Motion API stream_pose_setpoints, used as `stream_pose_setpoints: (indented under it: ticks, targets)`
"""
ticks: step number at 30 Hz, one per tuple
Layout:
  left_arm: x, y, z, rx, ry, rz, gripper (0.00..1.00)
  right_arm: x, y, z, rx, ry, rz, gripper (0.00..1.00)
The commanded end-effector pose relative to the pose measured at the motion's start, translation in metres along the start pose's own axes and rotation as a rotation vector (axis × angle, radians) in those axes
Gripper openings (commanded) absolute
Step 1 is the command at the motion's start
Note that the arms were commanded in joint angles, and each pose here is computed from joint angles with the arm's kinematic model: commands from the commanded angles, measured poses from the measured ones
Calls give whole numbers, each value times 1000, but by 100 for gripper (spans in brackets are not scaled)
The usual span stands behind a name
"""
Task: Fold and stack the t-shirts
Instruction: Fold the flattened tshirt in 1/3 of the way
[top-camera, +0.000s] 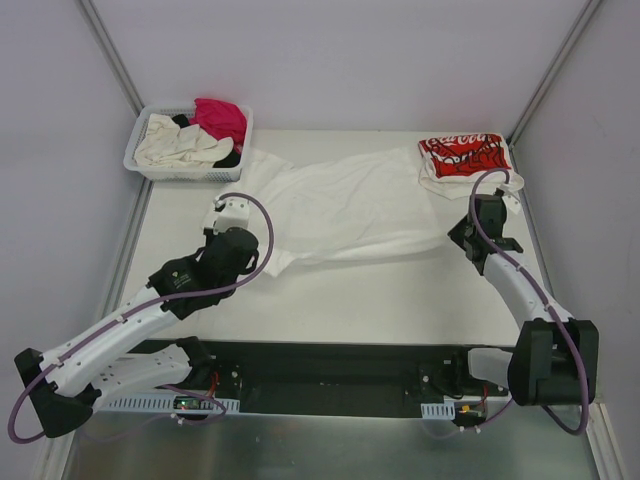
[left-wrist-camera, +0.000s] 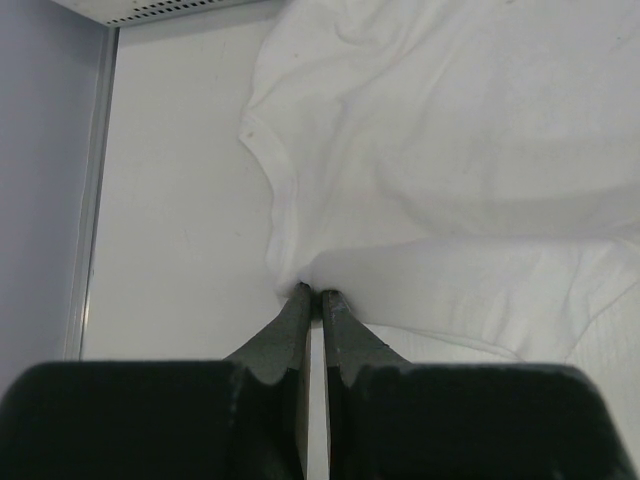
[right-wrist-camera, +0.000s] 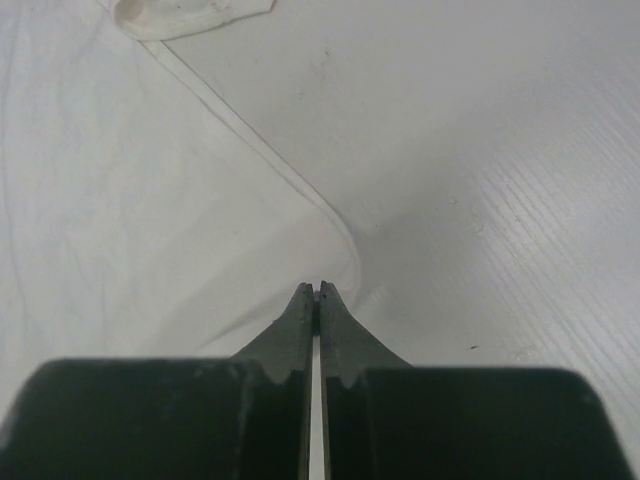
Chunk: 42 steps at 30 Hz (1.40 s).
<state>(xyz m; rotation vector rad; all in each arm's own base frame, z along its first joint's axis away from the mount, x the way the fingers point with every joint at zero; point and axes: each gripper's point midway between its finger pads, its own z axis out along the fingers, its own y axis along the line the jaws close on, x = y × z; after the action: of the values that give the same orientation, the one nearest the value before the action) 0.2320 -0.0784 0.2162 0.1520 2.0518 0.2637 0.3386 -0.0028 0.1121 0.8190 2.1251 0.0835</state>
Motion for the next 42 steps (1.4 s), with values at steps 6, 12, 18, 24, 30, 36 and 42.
stream_pose_setpoints:
  ticks: [6,12,18,24,30,36,42]
  targets:
    - [1,3,5,-26,-7,-17,0,-34,17,4,-16,-74,7,1]
    - [5,1,6,-22,2,-18,0,-41,26,7,-31,-76,11,1]
    - [10,2,6,-24,5,-37,0,-45,29,11,-30,-81,14,1]
    - [11,5,7,-47,9,-37,0,-46,34,17,-37,-75,13,1]
    - [11,8,10,-74,18,-28,0,-45,37,24,-40,-65,20,1]
    - [5,10,16,-110,24,-21,0,-49,44,30,-49,-59,25,1]
    - [-8,11,23,-124,12,-22,0,-53,47,36,-47,-54,27,1]
